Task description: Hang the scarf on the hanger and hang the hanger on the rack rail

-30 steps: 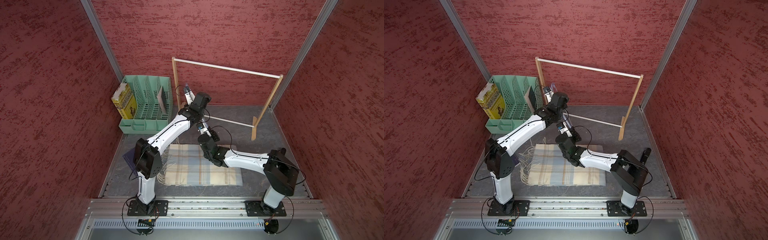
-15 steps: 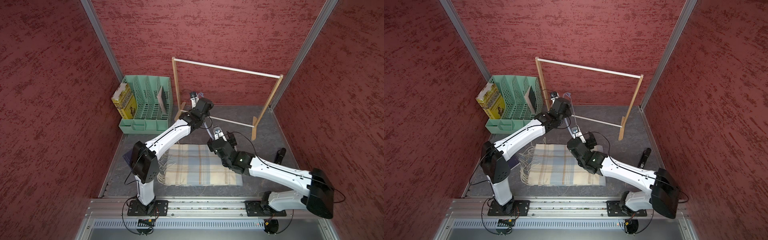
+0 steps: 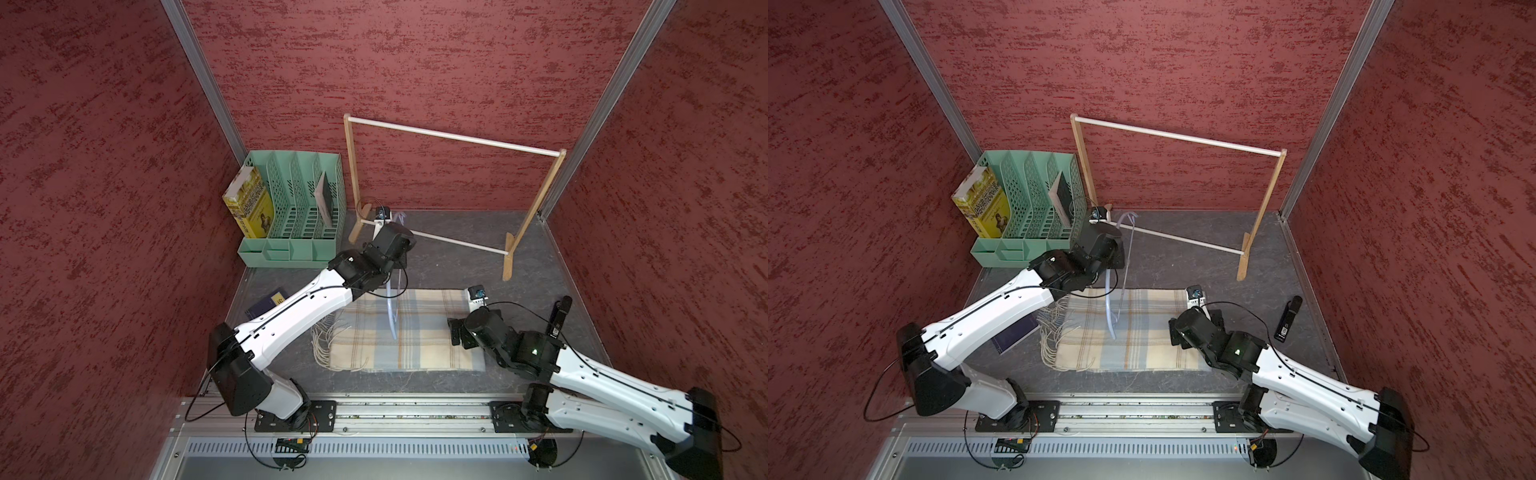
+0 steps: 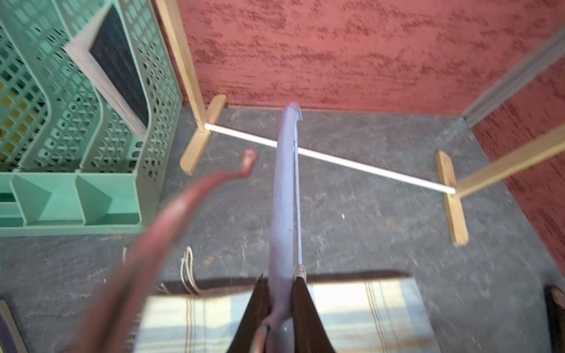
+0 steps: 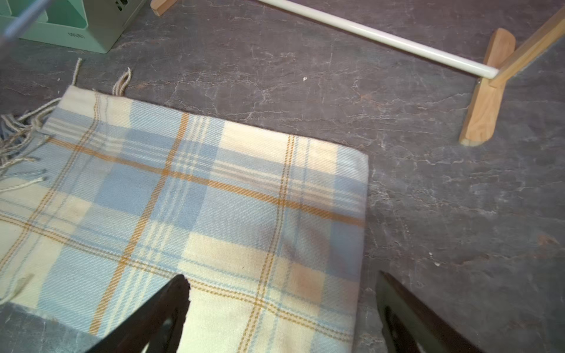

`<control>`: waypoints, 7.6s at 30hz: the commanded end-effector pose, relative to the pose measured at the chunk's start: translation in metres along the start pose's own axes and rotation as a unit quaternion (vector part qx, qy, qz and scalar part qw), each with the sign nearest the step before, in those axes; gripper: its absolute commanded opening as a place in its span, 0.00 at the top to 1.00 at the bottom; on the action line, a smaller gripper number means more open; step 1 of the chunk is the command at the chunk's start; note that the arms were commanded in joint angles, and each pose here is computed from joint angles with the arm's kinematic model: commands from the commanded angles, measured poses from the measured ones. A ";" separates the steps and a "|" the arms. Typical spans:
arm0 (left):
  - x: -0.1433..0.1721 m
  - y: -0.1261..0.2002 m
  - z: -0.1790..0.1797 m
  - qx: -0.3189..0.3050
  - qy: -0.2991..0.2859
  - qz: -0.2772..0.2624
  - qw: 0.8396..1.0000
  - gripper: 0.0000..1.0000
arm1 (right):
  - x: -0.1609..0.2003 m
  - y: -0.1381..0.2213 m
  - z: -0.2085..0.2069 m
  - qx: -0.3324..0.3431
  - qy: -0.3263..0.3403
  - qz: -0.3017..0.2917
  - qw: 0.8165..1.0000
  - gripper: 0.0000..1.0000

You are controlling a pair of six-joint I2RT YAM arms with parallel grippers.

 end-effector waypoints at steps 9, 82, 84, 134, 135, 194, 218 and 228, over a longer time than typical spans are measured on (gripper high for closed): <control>0.126 0.026 0.016 -0.028 0.095 -0.006 0.995 0.97 | 0.006 -0.006 -0.026 -0.001 -0.117 0.058 0.992 0.06; 0.181 -0.038 0.055 -0.123 0.033 -0.010 0.992 0.98 | 0.001 -0.088 0.046 -0.373 -0.119 -0.039 0.919 1.00; 0.181 -0.038 0.055 -0.122 0.035 -0.011 0.992 0.98 | -0.011 -0.089 0.058 -0.419 -0.108 -0.059 0.900 1.00; 0.177 -0.054 0.045 -0.130 0.029 -0.011 0.991 0.98 | 0.001 -0.108 0.105 -0.463 -0.034 -0.013 0.886 0.37; 0.177 -0.053 0.045 -0.130 0.029 -0.011 0.991 0.98 | 0.002 -0.108 0.104 -0.463 -0.035 -0.012 0.886 0.37; 0.168 -0.109 -0.041 -0.079 0.006 0.031 0.996 1.00 | 0.069 -0.003 0.019 -0.156 -0.083 0.024 0.984 0.38; 0.169 -0.124 -0.075 -0.077 -0.030 0.061 0.995 1.00 | 0.063 -0.014 0.091 0.000 0.026 0.029 0.999 0.44; 0.171 -0.122 -0.076 -0.075 -0.033 0.061 0.995 1.00 | 0.067 -0.027 0.104 0.048 0.032 0.026 0.998 0.56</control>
Point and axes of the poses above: each gripper's point midway between its finger pads, its own y axis back along the fingers, its own z axis along the line the jaws close on, x = y × z, the point moved 8 cm from there along y, back along the fingers, and after that the axes turned 15 degrees about y, right-handed, at the moved point
